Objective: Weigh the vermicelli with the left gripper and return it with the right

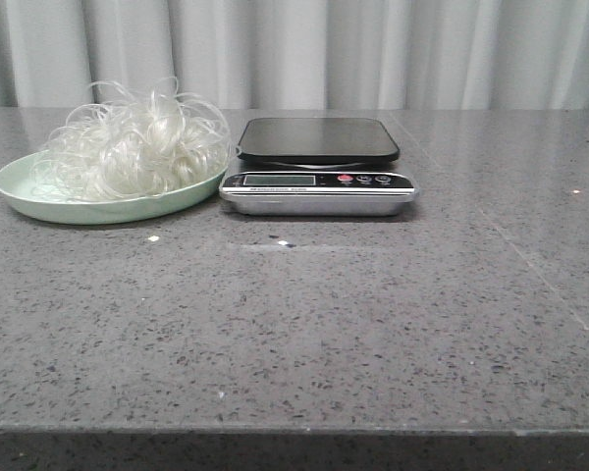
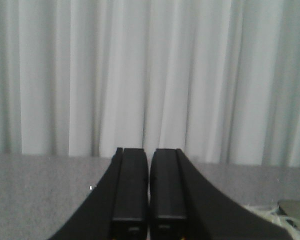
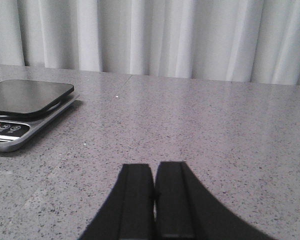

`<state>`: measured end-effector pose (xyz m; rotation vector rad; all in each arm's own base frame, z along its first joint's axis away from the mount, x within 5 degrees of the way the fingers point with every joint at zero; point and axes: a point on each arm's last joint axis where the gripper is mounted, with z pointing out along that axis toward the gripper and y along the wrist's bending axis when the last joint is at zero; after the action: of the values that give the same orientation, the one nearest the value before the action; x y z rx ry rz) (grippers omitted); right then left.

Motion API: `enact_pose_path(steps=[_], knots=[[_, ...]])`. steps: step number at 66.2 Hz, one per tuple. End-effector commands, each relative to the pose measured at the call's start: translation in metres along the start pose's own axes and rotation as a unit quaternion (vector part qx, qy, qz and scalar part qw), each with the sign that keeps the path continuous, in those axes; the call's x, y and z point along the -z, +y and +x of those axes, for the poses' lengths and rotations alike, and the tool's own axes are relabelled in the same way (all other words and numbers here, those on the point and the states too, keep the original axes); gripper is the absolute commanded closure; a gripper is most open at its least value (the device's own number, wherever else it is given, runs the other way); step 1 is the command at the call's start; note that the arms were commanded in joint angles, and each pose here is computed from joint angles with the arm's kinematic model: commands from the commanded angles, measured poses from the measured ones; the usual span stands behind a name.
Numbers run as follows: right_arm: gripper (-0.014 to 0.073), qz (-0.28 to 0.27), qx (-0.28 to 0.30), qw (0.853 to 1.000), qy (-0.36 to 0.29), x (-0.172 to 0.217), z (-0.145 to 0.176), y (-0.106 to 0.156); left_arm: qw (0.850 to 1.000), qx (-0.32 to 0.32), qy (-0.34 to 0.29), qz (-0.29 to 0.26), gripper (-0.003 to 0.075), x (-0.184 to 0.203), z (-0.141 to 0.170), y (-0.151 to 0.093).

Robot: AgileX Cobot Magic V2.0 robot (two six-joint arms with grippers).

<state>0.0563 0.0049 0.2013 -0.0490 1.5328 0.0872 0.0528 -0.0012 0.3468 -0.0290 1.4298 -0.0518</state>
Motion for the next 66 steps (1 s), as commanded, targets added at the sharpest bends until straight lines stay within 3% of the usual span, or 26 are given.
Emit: enact_pose_path(steps=[1, 15, 21, 25, 26, 29, 30, 31, 32, 38, 42, 55, 66], knots=[[0.0416, 0.002, 0.002, 0.999, -0.048, 0.002, -0.01, 0.0, 1.0, 0.005, 0.011, 0.002, 0.0594, -0.011, -0.007, -0.001], [0.0416, 0.002, 0.002, 0.999, -0.048, 0.002, -0.01, 0.0, 0.999, 0.041, 0.026, 0.015, 0.0589, -0.02, -0.004, -0.003], [0.0416, 0.002, 0.002, 0.999, -0.048, 0.002, -0.01, 0.0, 0.998, 0.04, 0.031, 0.029, 0.0545, -0.025, -0.006, -0.005], [0.0416, 0.002, 0.002, 0.999, -0.048, 0.002, -0.01, 0.0, 0.997, 0.041, 0.044, 0.043, 0.0483, -0.031, -0.009, -0.008], [0.0416, 0.002, 0.002, 0.999, -0.048, 0.002, -0.01, 0.0, 0.996, 0.042, 0.053, 0.052, 0.043, -0.034, -0.01, -0.01], [0.0416, 0.002, 0.002, 0.999, -0.048, 0.002, -0.01, 0.0, 0.995, 0.042, 0.063, 0.058, 0.038, -0.039, -0.011, -0.012], [0.0416, 0.002, 0.002, 0.999, -0.048, 0.002, -0.01, 0.0, 0.995, 0.042, 0.067, 0.064, 0.0325, -0.041, -0.015, -0.013], [0.0416, 0.002, 0.002, 0.999, -0.048, 0.002, -0.01, 0.0, 0.994, 0.042, 0.072, 0.065, 0.0325, -0.043, -0.014, -0.013], [0.0416, 0.002, 0.002, 0.999, -0.048, 0.002, -0.01, 0.0, 0.994, 0.042, 0.077, 0.072, 0.027, -0.046, -0.017, -0.015], [0.0416, 0.002, 0.002, 0.999, -0.048, 0.002, -0.01, 0.0, 0.99, 0.042, 0.099, 0.091, 0.0111, -0.064, -0.026, -0.022], [0.0416, 0.002, 0.002, 0.999, -0.048, 0.002, -0.01, 0.0, 0.987, 0.044, 0.115, 0.101, 0.0057, -0.078, -0.031, -0.028], [0.0416, 0.002, 0.002, 0.999, -0.048, 0.002, -0.01, 0.0, 0.971, 0.057, 0.185, 0.141, 0.0048, -0.123, -0.042, -0.052], [0.0416, 0.002, 0.002, 0.999, -0.048, 0.002, -0.01, 0.0, 0.942, 0.04, 0.28, 0.181, 0.0049, -0.173, -0.032, -0.086]])
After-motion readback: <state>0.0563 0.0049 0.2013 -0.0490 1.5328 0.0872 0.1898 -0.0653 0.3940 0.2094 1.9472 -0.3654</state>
